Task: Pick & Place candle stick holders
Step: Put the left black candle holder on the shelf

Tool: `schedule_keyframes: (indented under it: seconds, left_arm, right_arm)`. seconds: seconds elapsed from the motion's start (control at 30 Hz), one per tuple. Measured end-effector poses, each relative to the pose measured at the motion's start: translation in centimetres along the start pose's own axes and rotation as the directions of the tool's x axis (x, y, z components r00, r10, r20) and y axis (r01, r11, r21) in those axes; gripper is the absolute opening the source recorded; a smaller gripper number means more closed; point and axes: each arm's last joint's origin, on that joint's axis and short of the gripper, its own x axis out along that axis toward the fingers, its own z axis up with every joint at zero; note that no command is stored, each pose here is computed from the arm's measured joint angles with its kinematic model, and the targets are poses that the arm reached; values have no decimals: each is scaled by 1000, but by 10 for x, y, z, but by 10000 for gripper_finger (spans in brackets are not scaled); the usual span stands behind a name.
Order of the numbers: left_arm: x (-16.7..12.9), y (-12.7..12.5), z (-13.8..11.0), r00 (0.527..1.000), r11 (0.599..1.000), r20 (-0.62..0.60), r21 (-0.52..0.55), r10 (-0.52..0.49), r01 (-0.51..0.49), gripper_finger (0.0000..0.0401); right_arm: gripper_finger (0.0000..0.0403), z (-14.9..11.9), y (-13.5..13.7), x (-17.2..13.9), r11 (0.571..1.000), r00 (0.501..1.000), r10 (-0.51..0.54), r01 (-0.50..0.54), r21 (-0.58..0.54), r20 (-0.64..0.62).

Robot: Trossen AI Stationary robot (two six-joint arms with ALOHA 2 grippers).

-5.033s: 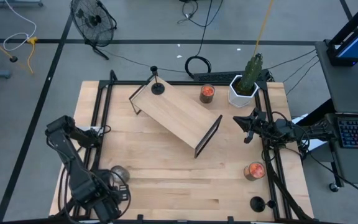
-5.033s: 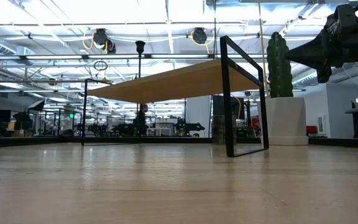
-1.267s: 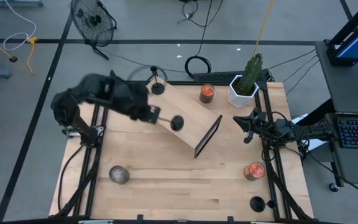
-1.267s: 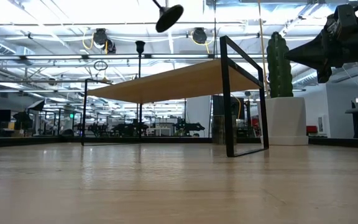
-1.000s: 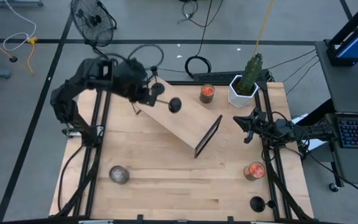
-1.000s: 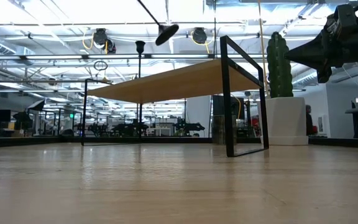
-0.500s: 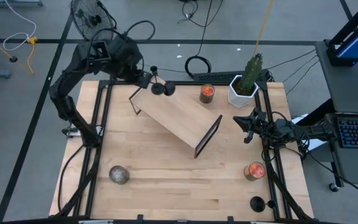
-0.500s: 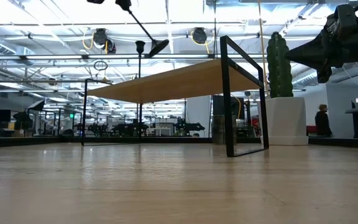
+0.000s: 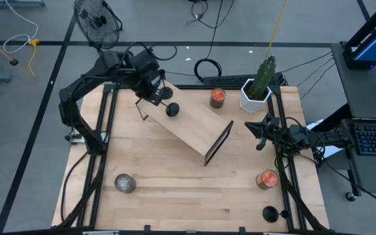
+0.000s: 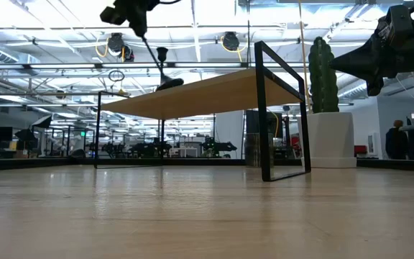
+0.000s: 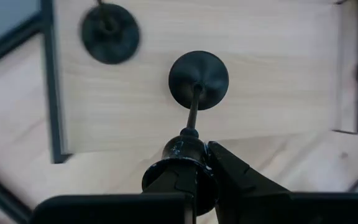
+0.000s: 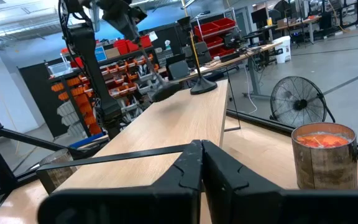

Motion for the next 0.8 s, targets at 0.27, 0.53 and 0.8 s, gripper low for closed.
schedule_keyframes:
  seconds: [0.27,0.53,0.8]
  left_arm:
    - [-3,20,10,996,997,48,-16,79,-78,21]
    - [-8,28,11,997,998,56,-11,61,-61,21]
    - [-30,36,1,993,997,113,54,45,-52,21]
  right_arm:
    - [4,0,0,0,1000,1000,0,0,0,0]
    - [4,0,0,0,1000,1000,0,0,0,0]
    - [4,0,0,0,1000,1000,0,0,0,0]
